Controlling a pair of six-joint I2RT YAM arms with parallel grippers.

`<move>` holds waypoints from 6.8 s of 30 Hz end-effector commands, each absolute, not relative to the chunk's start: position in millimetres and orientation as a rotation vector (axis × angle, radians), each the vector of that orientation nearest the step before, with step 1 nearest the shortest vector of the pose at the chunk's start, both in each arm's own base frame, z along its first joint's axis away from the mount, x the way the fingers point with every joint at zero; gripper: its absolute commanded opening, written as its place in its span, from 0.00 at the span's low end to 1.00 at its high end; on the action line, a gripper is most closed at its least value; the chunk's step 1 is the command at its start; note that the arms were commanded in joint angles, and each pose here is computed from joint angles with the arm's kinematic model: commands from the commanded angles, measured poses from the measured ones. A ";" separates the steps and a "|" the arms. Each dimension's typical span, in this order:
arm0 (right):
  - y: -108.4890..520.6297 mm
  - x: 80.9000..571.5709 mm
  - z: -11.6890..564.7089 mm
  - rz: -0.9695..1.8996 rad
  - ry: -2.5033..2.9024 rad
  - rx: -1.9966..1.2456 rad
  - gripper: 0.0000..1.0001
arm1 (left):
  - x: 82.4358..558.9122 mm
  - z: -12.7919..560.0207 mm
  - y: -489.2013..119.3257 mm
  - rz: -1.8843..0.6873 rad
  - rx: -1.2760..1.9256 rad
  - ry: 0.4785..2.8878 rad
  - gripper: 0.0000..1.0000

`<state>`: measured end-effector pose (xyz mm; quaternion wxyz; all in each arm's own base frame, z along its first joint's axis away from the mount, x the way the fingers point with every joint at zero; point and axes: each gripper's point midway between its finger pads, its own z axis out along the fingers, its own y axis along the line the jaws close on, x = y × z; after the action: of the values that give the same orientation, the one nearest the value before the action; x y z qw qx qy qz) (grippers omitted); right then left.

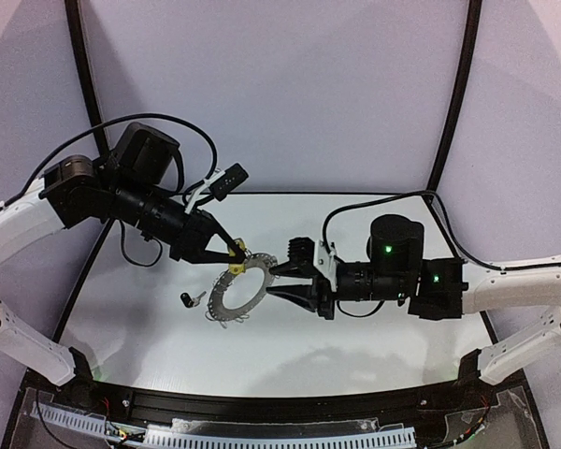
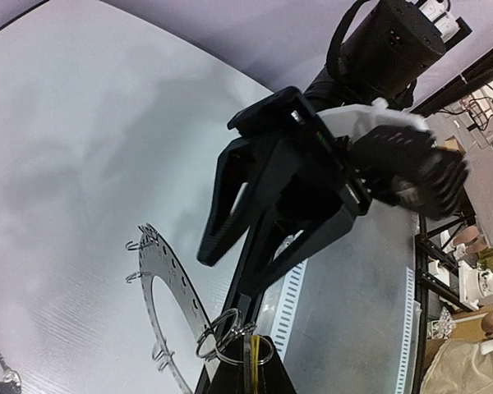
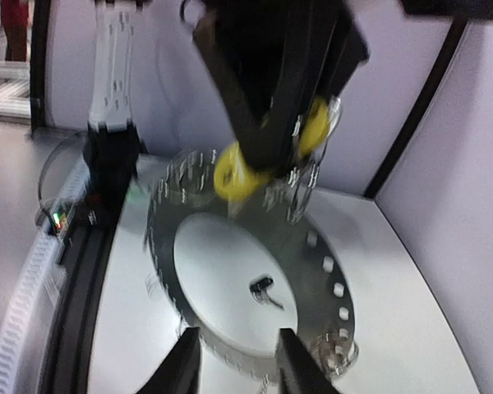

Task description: Remove the keys from the keyring

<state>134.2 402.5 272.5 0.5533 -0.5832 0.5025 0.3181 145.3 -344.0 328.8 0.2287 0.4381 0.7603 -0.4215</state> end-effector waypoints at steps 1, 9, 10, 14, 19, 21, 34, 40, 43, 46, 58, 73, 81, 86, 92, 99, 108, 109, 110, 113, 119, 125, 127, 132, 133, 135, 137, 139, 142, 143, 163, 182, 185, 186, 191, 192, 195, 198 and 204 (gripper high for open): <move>405.9 117.3 320.9 0.913 1.030 -1.260 0.29 | 144.8 337.3 -352.7 -1.232 1.191 2.052 0.01; 420.2 128.5 329.0 0.910 1.032 -1.184 0.19 | 144.5 332.9 -358.4 -1.274 1.176 2.084 0.01; 421.5 129.3 328.4 0.910 1.036 -1.183 0.19 | 144.5 332.9 -358.4 -1.275 1.175 2.084 0.01; 428.6 134.7 319.4 0.901 1.071 -1.184 0.18 | 144.3 333.1 -358.4 -1.280 1.168 2.090 0.01; 431.6 143.2 320.1 0.883 1.081 -1.137 0.20 | 142.3 333.4 -357.8 -1.288 1.176 2.088 0.01; 431.8 144.3 323.6 0.888 1.075 -1.119 0.22 | 142.1 333.7 -357.6 -1.288 1.179 2.085 0.01; 427.7 133.3 329.5 0.943 1.049 -1.132 0.24 | 144.0 332.2 -358.8 -1.275 1.185 2.085 0.01; 429.4 136.8 328.8 0.915 1.081 -1.152 0.00 | 144.1 332.6 -359.1 -1.278 1.187 2.082 0.01; 428.6 143.1 323.4 0.855 1.138 -1.181 0.00 | 144.4 331.4 -358.3 -1.270 1.184 2.089 0.01; 421.5 151.1 311.5 0.733 1.235 -1.266 0.00 | 146.0 330.1 -357.0 -1.255 1.172 2.101 0.01; 417.7 156.0 284.0 0.512 1.339 -1.494 0.00 | 151.4 324.0 -362.9 -1.244 1.160 2.159 0.01; 431.7 151.6 277.1 0.606 1.312 -1.430 0.00 | 149.3 342.3 -373.6 -1.320 1.178 2.139 0.01; 402.9 176.3 303.1 0.364 1.264 -1.346 0.00 | 144.1 314.5 -351.4 -1.254 1.087 2.272 0.07; 391.1 186.6 328.0 0.157 1.159 -1.404 0.00 | 141.2 286.5 -348.1 -1.258 1.084 2.286 0.02; 390.4 182.2 341.2 0.089 1.066 -1.493 0.00 | 141.2 279.2 -357.9 -1.318 1.104 2.229 0.01; 389.3 185.7 333.6 0.035 1.061 -1.530 0.00 | 135.4 292.0 -359.8 -1.376 1.131 2.166 0.01; 385.3 173.5 339.2 -0.003 0.887 -1.572 0.00 | 135.6 274.1 -359.8 -1.347 1.146 2.248 0.04; 383.3 166.9 343.2 -0.015 0.812 -1.591 0.00 | 134.2 272.6 -360.6 -1.354 1.165 2.246 0.12; 382.8 163.6 341.9 -0.023 0.778 -1.611 0.00 | 133.9 272.0 -361.1 -1.356 1.173 2.246 0.15; 380.7 150.7 346.4 0.007 0.700 -1.645 0.00 | 132.1 274.3 -358.8 -1.340 1.205 2.229 0.29; 374.3 132.4 346.6 0.012 0.563 -1.708 0.00 | 131.2 314.6 -343.2 -1.252 1.237 2.094 0.48; 377.1 134.0 352.9 -0.035 0.496 -1.661 0.00 | 126.1 355.8 -344.3 -1.313 1.236 1.975 0.47; 380.2 134.9 355.9 -0.035 0.488 -1.644 0.00 | 126.1 359.0 -350.0 -1.344 1.245 1.972 0.44; 385.3 136.5 363.6 -0.031 0.480 -1.609 0.00 | 128.5 346.0 -360.9 -1.367 1.268 2.035 0.38; 386.4 136.7 362.5 -0.028 0.482 -1.611 0.00 | 129.7 342.5 -362.7 -1.366 1.270 2.043 0.37; 387.7 137.1 362.3 -0.023 0.485 -1.612 0.00 | 130.5 339.2 -365.5 -1.371 1.275 2.045 0.36; 388.4 136.9 362.3 -0.017 0.486 -1.612 0.00 | 132.2 337.1 -367.6 -1.372 1.274 2.046 0.36; 389.6 134.6 362.4 0.003 0.484 -1.613 0.00 | 135.6 336.8 -370.7 -1.368 1.265 2.042 0.33; 390.2 132.1 362.1 0.021 0.482 -1.614 0.00 | 137.1 336.7 -373.6 -1.374 1.260 2.045 0.31; 390.2 132.0 362.2 0.022 0.482 -1.613 0.00 | 137.3 337.2 -373.8 -1.377 1.257 2.044 0.30; 392.2 147.7 350.5 0.066 0.650 -1.533 0.75 | 179.2 346.9 -360.1 -1.148 0.869 2.219 0.01; 360.5 186.5 356.7 0.385 1.192 -0.986 0.98 | 263.0 282.8 -308.7 -1.134 -0.092 2.696 0.01; 371.9 187.0 352.1 0.516 1.342 -0.955 0.98 | 253.9 296.3 -337.1 -1.401 0.055 2.633 0.01; 374.6 187.0 348.1 0.548 1.384 -0.947 0.98 | 249.3 309.8 -347.6 -1.519 0.150 2.568 0.01; 362.2 185.8 325.1 0.738 1.605 -0.749 0.98 | 237.9 329.7 -359.1 -1.719 0.278 2.434 0.01; 360.0 184.3 321.2 0.802 1.618 -0.688 0.98 | 238.4 336.4 -362.1 -1.759 0.281 2.401 0.01; 368.0 172.3 311.4 0.953 1.587 -0.670 0.95 | 240.1 345.0 -365.9 -1.826 0.271 2.348 0.01; 384.4 163.9 297.6 0.994 1.560 -0.752 0.92 | 243.7 352.5 -367.8 -1.852 0.244 2.317 0.01; 416.9 184.2 285.1 0.957 1.562 -0.695 0.92 | 256.3 356.4 -366.9 -1.828 0.128 2.297 0.01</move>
<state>177.7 392.8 260.9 0.5313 -0.3351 0.6874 0.3646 255.6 -372.5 325.2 0.0681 0.0540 0.8006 -0.5928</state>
